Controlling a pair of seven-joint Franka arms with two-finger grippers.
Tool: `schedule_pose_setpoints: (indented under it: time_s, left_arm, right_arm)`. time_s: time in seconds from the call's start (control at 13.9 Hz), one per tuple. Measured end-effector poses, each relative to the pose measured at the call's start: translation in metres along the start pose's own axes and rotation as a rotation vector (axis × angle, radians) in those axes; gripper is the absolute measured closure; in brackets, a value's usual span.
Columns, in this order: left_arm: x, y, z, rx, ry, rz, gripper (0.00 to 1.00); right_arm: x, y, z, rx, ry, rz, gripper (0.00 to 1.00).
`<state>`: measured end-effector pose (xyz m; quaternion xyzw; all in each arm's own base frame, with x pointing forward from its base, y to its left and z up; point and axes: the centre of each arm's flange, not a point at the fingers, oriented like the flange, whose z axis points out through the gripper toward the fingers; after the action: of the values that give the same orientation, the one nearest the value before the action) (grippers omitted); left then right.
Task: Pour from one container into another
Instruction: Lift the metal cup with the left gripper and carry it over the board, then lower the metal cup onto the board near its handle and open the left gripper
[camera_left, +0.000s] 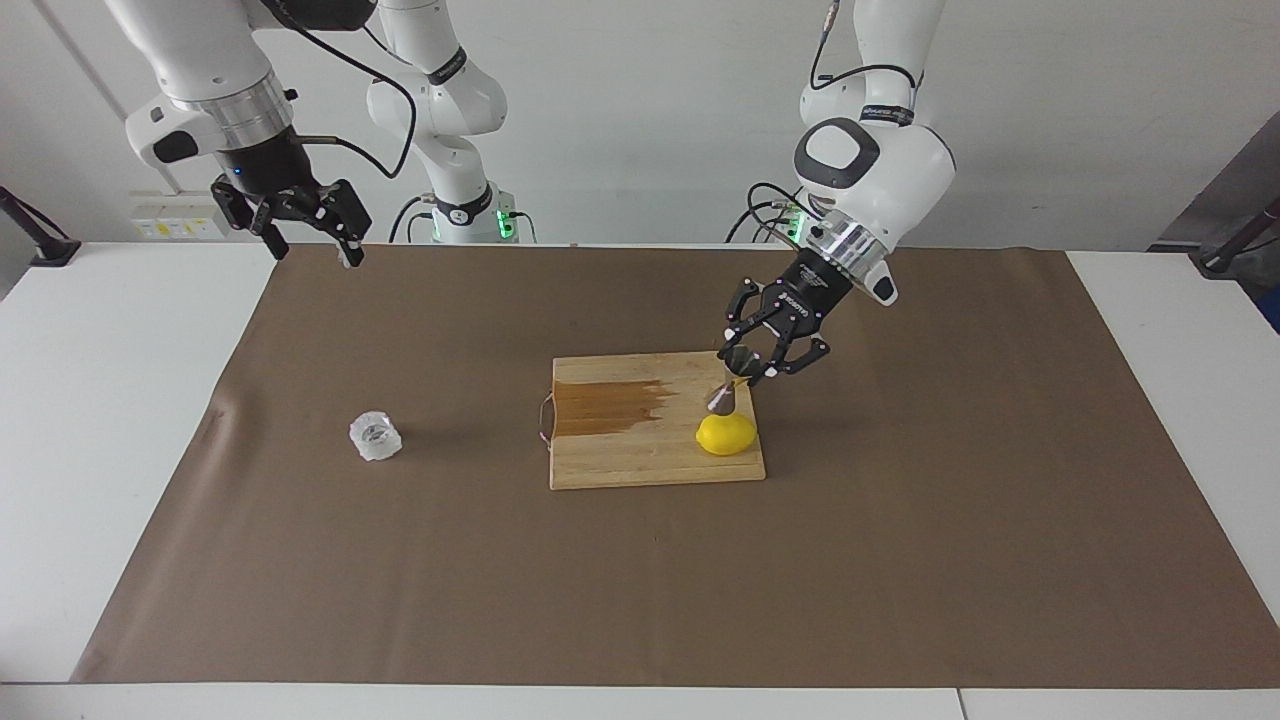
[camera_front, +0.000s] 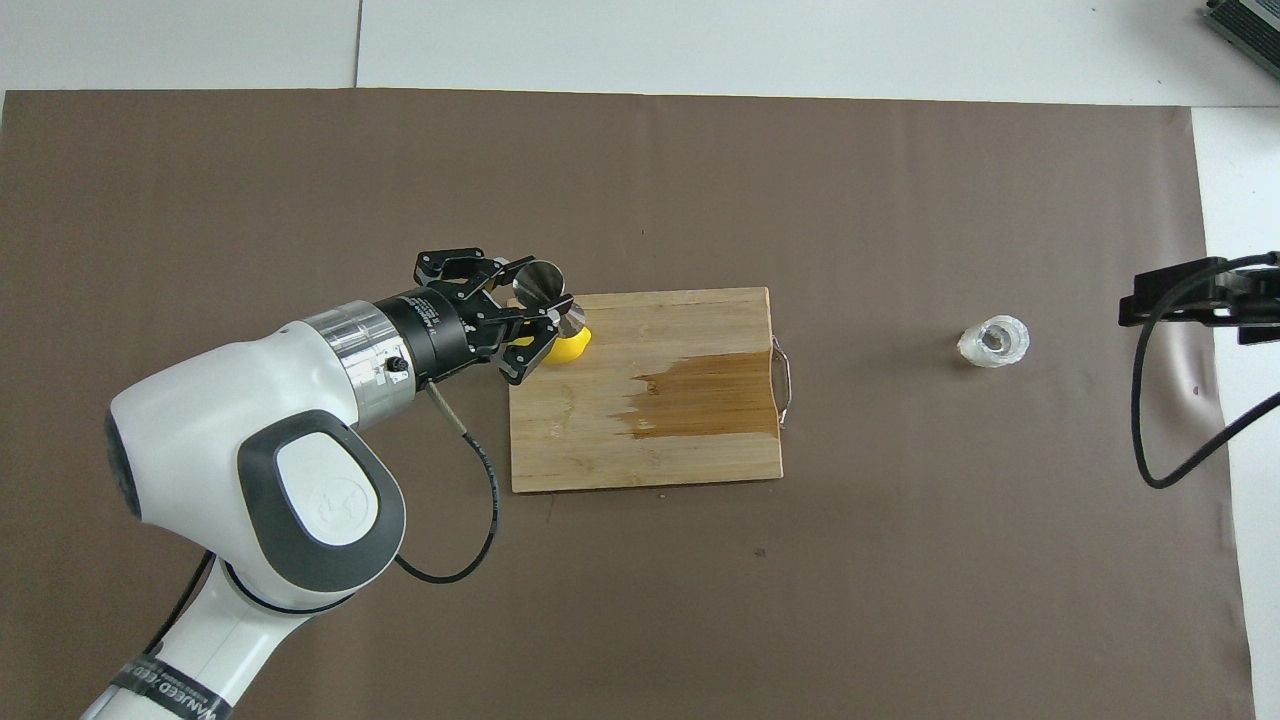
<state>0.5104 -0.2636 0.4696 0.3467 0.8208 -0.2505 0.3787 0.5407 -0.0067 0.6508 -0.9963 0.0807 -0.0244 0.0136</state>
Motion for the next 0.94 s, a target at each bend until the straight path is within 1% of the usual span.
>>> schedule_pose_setpoints:
  time_s: [0.14, 0.29, 0.43, 0.72, 0.94]
  left_arm:
    - [-0.003, -0.030, 0.025, -0.030, -0.009, 0.021, 0.49]
    - [-0.004, -0.070, 0.058, -0.029, -0.006, 0.053, 0.49]
    - [-0.004, -0.094, 0.075, -0.023, -0.004, 0.078, 0.49]
    - [0.003, -0.122, 0.115, -0.036, 0.002, 0.101, 0.49]
    - [0.015, -0.135, 0.141, -0.044, 0.018, 0.106, 0.49]
  right_arm:
    - [0.000, 0.000, 0.000, 0.000, 0.000, 0.000, 0.00]
    - [0.000, 0.000, 0.000, 0.000, 0.000, 0.000, 0.00]
    - [0.000, 0.000, 0.000, 0.000, 0.000, 0.000, 0.00]
    - [0.000, 0.000, 0.000, 0.000, 0.000, 0.000, 0.00]
    - [0.000, 0.000, 0.000, 0.000, 0.000, 0.000, 0.00]
